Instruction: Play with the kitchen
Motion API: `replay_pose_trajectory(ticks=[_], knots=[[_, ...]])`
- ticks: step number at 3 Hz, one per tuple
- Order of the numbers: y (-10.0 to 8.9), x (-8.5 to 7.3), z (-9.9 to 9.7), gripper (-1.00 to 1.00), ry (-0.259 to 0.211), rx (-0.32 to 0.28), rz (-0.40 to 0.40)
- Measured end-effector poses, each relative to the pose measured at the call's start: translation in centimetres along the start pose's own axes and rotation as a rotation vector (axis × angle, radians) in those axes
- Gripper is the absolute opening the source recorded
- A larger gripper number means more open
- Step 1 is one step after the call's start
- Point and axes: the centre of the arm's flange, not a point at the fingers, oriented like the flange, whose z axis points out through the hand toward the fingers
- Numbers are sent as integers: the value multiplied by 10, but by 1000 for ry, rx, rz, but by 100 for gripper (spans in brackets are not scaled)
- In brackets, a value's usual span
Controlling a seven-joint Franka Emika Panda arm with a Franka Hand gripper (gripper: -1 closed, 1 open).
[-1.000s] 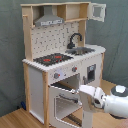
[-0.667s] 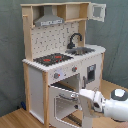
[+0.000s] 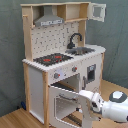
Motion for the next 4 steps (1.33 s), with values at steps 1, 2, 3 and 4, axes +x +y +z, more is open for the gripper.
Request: replay_pose_trajectory(ticks=[1,2,3,4], knots=[[0,-32,1,100,-46,-10,22],[-11,-61,-4,100,-106,-26,40],[-2,-104,10,100,-200,-52,58],[17,-144,17,100,-269,-92,66]])
